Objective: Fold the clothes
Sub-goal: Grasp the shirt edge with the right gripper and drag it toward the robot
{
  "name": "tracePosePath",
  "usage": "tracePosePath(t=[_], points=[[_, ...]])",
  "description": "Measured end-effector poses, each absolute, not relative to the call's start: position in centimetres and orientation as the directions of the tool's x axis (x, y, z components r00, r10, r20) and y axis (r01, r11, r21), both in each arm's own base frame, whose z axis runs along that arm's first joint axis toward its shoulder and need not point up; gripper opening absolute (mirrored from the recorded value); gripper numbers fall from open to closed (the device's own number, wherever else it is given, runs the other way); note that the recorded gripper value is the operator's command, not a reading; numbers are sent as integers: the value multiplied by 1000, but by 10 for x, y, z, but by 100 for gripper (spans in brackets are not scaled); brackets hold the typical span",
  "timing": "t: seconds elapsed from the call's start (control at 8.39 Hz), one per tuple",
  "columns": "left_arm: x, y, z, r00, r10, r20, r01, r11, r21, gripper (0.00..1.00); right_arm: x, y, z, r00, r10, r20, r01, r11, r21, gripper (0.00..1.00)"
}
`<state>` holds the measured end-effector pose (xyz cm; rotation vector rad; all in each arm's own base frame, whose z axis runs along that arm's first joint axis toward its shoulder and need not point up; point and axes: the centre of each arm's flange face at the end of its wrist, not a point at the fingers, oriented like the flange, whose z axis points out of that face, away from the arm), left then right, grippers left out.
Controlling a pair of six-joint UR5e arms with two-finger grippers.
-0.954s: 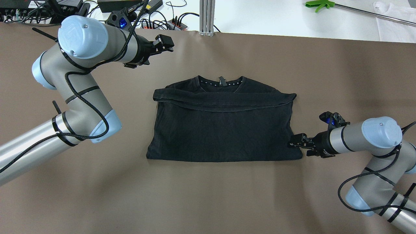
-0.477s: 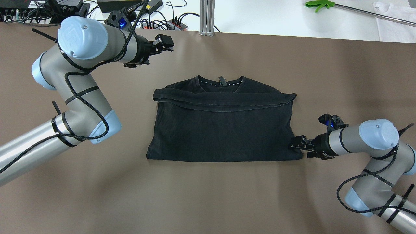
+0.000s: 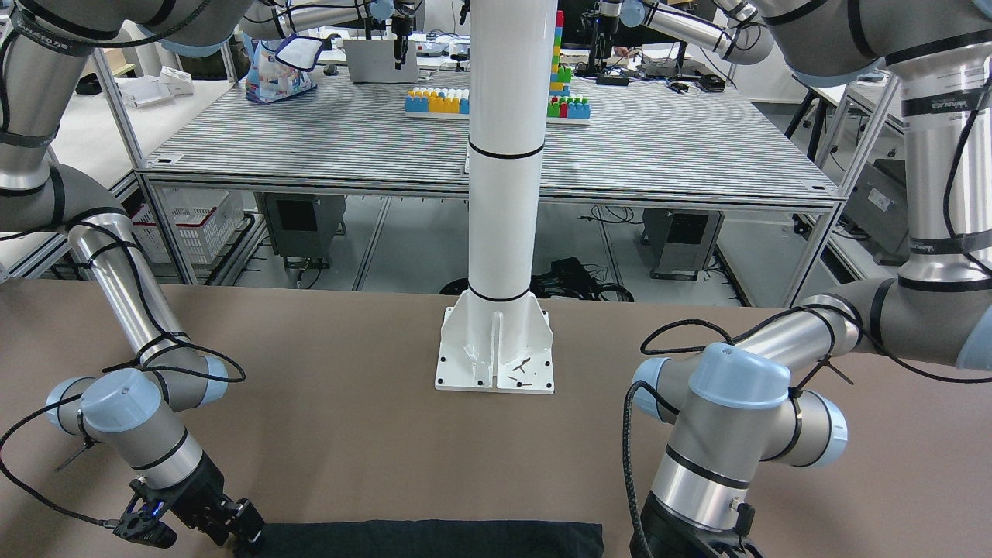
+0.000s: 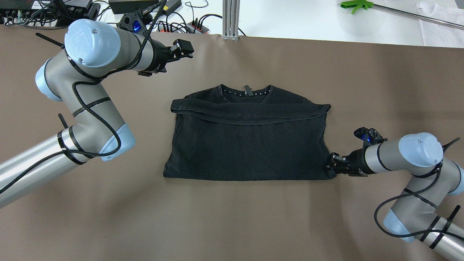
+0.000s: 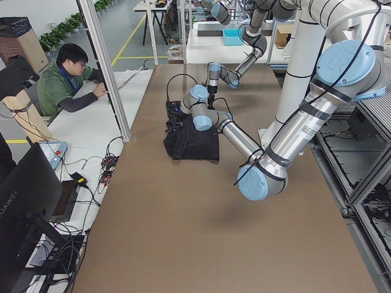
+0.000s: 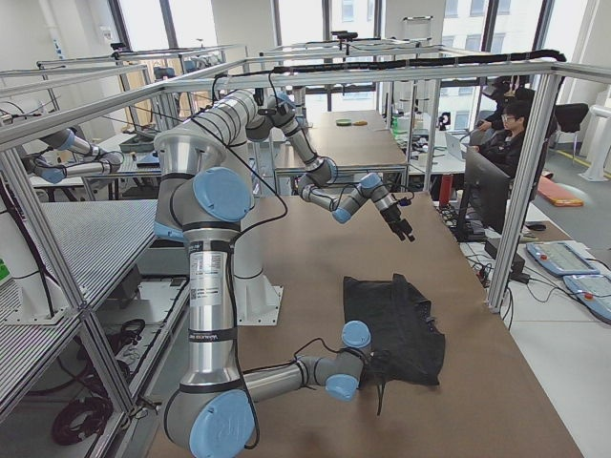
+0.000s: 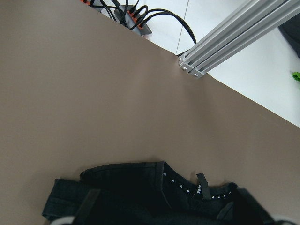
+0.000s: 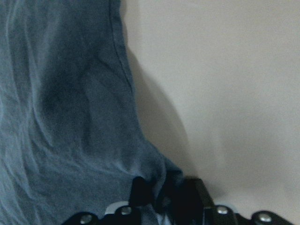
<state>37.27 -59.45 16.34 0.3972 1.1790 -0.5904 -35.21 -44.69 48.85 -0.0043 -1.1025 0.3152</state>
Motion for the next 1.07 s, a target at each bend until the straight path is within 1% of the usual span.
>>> tracePosePath(t=[0.12,0.36,0.6,0.83,1.07], points=[[373,-595,164,261,-221,-940,620,785,-12,100,-356,-445,487,411,248,877,-241,958,-158,0],[373,-595,164,264,-220,-939,619,785,-10,100,-360,-441,479,403,235,884,-224,962,-154,0],[373,-596,164,265,-218,-939,620,785,-8,100,-357,-432,456,372,210,904,-180,972,-152,0],[371,-597,163,265,-219,-939,622,783,-7,100,-350,-411,422,316,198,928,-90,980,-178,0],[369,-598,165,266,-220,-939,625,781,-7,100,-364,-371,389,277,181,944,26,980,-196,0]])
